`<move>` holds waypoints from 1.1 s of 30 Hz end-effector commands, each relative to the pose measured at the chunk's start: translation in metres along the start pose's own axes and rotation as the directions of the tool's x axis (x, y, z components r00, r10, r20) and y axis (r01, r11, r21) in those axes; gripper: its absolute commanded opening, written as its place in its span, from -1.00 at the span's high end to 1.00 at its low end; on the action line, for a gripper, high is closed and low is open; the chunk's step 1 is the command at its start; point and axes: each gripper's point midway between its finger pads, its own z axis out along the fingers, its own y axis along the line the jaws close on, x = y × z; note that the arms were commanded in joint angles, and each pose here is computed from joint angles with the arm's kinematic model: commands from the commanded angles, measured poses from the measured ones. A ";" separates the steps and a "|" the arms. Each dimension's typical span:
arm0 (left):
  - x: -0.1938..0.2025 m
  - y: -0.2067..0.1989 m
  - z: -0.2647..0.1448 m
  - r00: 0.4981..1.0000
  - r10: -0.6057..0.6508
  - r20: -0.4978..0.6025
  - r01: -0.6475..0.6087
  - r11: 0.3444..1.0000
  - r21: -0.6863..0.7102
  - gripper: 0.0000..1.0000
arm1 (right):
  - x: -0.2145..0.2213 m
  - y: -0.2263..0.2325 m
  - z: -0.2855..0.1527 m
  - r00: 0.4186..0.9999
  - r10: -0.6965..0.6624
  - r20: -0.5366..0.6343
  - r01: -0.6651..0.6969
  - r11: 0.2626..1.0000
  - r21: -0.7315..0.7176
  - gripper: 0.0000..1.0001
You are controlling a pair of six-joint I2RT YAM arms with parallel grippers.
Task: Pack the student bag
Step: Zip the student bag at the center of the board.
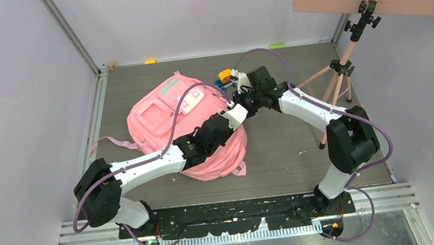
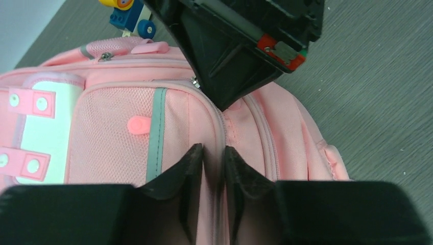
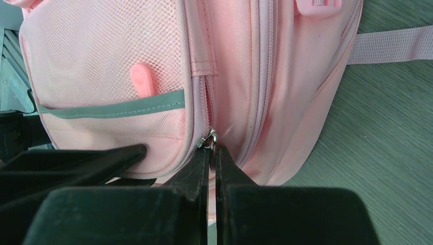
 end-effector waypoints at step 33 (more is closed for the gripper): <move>0.064 0.044 -0.122 0.960 -0.229 -0.158 0.215 0.971 -0.104 1.00 | -0.043 -0.010 0.005 0.956 -0.239 -0.171 0.252 0.966 0.057 0.99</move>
